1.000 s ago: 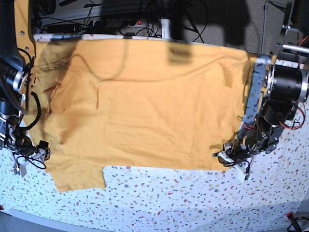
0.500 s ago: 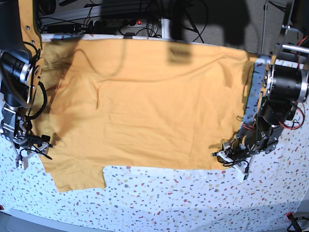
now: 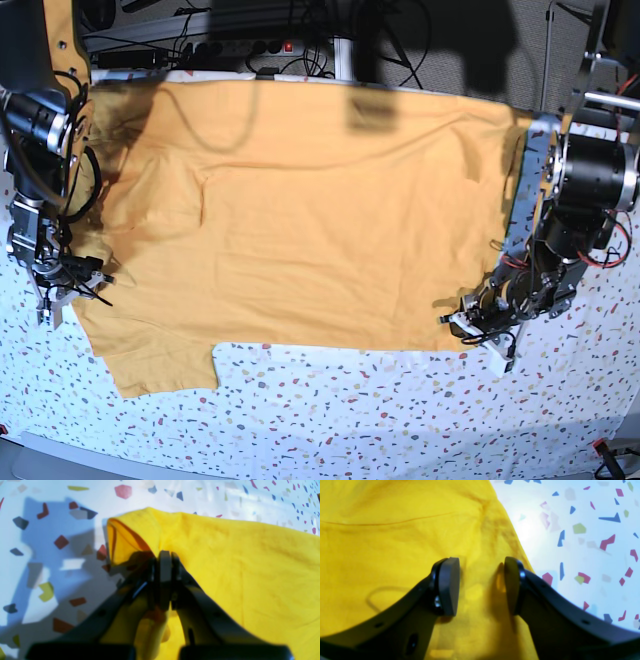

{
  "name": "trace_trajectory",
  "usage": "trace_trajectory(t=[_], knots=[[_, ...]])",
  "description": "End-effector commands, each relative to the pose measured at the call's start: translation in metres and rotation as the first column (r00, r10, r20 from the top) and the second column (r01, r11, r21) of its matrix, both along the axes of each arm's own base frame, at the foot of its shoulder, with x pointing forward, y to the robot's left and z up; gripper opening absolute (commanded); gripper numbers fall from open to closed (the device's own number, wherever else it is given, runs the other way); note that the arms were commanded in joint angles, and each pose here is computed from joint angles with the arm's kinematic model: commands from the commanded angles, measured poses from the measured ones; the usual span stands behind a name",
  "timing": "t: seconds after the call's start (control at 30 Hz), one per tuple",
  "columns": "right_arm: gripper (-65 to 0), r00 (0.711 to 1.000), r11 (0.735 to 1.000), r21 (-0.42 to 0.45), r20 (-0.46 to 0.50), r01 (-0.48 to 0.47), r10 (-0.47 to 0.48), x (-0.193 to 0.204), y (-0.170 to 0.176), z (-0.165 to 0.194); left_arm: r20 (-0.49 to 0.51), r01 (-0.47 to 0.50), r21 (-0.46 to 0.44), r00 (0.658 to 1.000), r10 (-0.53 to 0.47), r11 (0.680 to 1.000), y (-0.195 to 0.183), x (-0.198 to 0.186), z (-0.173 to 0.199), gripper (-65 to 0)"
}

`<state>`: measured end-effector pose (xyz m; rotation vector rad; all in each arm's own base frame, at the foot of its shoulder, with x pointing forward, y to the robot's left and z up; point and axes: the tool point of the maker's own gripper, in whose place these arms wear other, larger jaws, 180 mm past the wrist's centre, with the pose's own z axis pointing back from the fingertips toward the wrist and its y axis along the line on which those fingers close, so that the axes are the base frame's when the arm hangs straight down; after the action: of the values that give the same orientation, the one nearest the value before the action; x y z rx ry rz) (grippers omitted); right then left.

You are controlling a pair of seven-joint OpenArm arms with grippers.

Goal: Fold the T-shirt properly
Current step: 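Hold the side edges and lift the right gripper's edge slightly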

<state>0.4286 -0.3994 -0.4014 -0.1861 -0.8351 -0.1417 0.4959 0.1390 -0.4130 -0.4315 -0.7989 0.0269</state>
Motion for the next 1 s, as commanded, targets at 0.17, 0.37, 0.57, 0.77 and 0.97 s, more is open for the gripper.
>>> trace_trajectory(t=[0.17, 0.37, 0.57, 0.77, 0.97], knots=[[-49.6, 0.999, 1.0, -0.025, 0.045, 0.018, -0.017, 0.011, -0.012, 0.022, 0.074, -0.007, -0.016, 0.997, 0.008, 1.0, 0.002, 0.022, 0.029, -65.0], [-65.0, 0.999, 1.0, -0.024, 0.036, 0.02, -0.019, 0.011, -0.014, 0.023, 0.073, -0.007, -0.016, 0.997, 0.008, 1.0, 0.002, 0.022, 0.029, -65.0], [-65.0, 0.999, 1.0, -0.016, 0.051, -0.005, 0.006, 0.018, -0.01, 0.031, 0.069, -0.005, -0.015, 0.998, 0.006, 1.0, 0.001, 0.021, 0.028, -65.0], [-43.4, 0.987, 0.997, -0.081, 0.163, 0.011, 0.003, 0.023, -0.036, 0.062, 0.066, -0.005, -0.014, 0.998, 0.006, 1.0, 0.002, 0.021, 0.028, -65.0], [-39.9, 0.985, 0.991, -0.114, 0.17, 0.063, -0.043, 0.008, -0.074, 0.081, 0.067, -0.005, -0.015, 0.998, 0.006, 1.0, 0.001, 0.021, 0.028, -65.0]])
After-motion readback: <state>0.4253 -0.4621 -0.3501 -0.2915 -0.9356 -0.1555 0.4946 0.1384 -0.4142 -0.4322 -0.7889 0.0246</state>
